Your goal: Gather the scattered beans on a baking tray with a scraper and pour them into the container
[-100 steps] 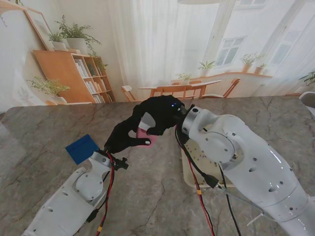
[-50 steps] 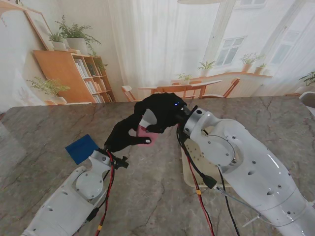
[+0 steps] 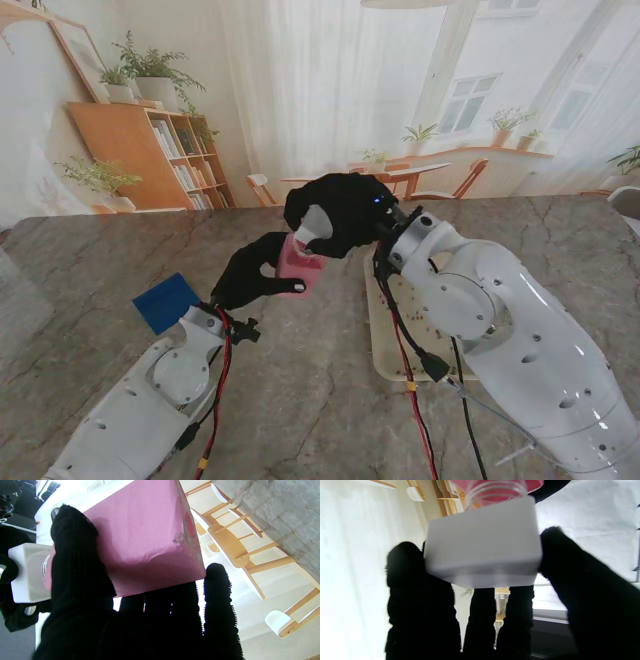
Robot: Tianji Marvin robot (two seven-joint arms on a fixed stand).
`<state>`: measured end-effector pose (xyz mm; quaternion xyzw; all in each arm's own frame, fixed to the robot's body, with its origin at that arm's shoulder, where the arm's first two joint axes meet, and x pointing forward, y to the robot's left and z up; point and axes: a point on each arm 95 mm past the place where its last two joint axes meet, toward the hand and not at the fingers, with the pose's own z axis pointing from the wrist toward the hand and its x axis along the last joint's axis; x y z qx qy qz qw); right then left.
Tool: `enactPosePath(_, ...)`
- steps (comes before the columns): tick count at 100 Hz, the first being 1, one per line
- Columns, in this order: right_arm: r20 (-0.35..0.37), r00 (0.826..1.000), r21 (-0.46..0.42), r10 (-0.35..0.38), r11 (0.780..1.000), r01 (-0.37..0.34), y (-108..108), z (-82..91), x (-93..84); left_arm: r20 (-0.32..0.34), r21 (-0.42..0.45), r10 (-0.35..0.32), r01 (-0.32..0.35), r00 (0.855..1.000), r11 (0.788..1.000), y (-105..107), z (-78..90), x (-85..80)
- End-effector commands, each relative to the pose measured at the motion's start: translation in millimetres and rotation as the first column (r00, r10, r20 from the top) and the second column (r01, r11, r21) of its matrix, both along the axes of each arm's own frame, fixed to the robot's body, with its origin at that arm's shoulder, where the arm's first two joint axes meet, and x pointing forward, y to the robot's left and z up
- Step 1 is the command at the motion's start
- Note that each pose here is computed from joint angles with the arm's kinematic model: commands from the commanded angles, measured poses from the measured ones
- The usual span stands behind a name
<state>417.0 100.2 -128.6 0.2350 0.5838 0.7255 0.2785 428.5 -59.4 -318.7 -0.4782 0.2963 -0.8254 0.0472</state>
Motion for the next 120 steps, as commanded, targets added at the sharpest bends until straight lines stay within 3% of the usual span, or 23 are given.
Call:
enactPosePath(1, 0.003, 1.000, -0.006, -0.028, 1.000, 0.028, -10, 10.3, -3.0, -0.007, -0.003, 0.006, -0.006, 1.000, 1.000, 0, -0.8, -0.8)
enactPosePath(27, -0.016, 0.980, -0.086, -0.198, 0.977, 0.196, -70, 21.1, -5.1, 0.001, -0.006, 0.023, -0.023, 1.000, 1.000, 3, 1.3, -2.6)
enactPosePath(52, -0.022, 0.933, -0.169, -0.359, 0.921, 0.351, -142, 6.8, -4.1, 0.001, -0.010, 0.038, -0.038, 0.999, 0.999, 5, 2.6, -4.1)
enactPosePath(67, -0.036, 0.886, -0.213, -0.463, 0.870, 0.446, -186, -6.2, -4.1, -0.004, -0.006, 0.046, -0.046, 0.999, 0.999, 6, 2.7, -4.3)
enactPosePath(89, -0.086, 0.798, -0.260, -0.597, 0.787, 0.560, -242, -34.6, -4.7, -0.012, -0.002, 0.052, -0.052, 0.999, 0.999, 7, 2.4, -4.3)
enactPosePath(110, -0.130, 0.716, -0.301, -0.686, 0.715, 0.631, -277, -71.8, -3.9, -0.014, 0.006, 0.056, -0.056, 0.998, 0.998, 8, 2.2, -3.8)
enactPosePath(120, -0.145, 0.687, -0.309, -0.712, 0.692, 0.652, -286, -88.3, -2.8, -0.017, 0.009, 0.059, -0.059, 0.998, 0.998, 9, 2.1, -3.7)
